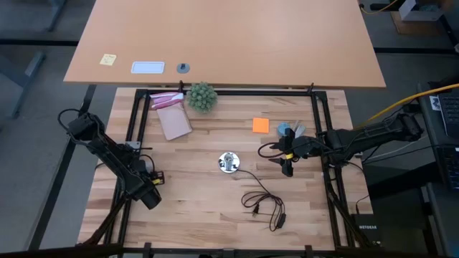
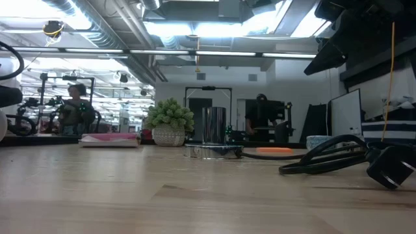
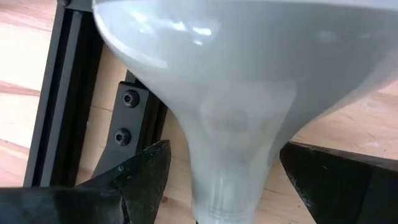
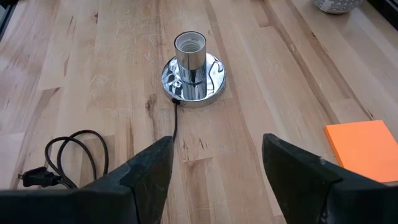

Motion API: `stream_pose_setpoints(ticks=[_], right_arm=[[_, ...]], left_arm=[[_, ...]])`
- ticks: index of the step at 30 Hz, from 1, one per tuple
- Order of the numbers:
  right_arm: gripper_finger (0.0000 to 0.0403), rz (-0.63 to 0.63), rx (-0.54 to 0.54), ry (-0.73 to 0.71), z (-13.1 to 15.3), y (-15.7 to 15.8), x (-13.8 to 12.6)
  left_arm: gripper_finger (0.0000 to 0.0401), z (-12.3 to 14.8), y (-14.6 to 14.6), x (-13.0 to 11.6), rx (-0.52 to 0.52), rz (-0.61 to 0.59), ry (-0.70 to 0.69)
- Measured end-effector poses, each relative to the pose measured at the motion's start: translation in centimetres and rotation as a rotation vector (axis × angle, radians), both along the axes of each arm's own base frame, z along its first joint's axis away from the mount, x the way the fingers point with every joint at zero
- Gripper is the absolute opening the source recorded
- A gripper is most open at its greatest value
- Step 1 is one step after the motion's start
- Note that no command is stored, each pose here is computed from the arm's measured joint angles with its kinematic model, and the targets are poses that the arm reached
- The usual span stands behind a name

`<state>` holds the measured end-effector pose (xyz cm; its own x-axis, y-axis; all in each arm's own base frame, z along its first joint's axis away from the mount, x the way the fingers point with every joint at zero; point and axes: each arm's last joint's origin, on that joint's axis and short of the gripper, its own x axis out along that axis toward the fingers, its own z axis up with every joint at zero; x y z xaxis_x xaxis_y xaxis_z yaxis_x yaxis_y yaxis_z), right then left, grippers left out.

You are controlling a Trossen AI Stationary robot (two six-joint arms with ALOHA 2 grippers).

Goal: Screw lightbulb
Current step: Insert the white lightbulb into the silver lamp

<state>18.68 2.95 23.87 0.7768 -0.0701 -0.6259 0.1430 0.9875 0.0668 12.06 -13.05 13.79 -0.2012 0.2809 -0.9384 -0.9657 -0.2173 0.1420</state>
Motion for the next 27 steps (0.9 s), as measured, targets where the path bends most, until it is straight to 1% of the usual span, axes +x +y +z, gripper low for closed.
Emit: stream_pose_setpoints(ticks=[3, 7, 10, 16, 23, 25, 27], right_arm=[[0.0246, 0.000, 0.000, 0.000, -0.01, 0.00, 0.00], [0.0246, 0.000, 0.000, 0.000, -0.01, 0.00, 0.00], [0.0246, 0.000, 0.000, 0.000, -0.01, 0.00, 0.00], [0.0246, 0.000, 0.000, 0.000, -0.01, 0.00, 0.00], [0.0246, 0.000, 0.000, 0.001, -0.02, 0.00, 0.00], [0.0246, 0.000, 0.000, 0.001, -0.02, 0.00, 0.00], [0.0246, 0.000, 0.000, 0.000, -0.01, 0.00, 0.00]], left_arm=[[0.0292, 0.00, 0.02, 0.02, 0.008, 0.004, -0.009], [0.0292, 0.03, 0.11, 0.06, 0.027, -0.034, -0.019], [0.0292, 0.08, 0.23, 0.00, 0.045, -0.041, -0.018], [0.0292, 0.07, 0.22, 0.06, 0.042, -0.074, -0.019], [0.0291, 0.09, 0.27, 0.05, 0.055, -0.066, -0.026], [0.0285, 0.08, 0.24, 0.08, 0.054, -0.050, -0.034], [0.0270, 0.06, 0.20, 0.12, 0.049, -0.046, -0.040]])
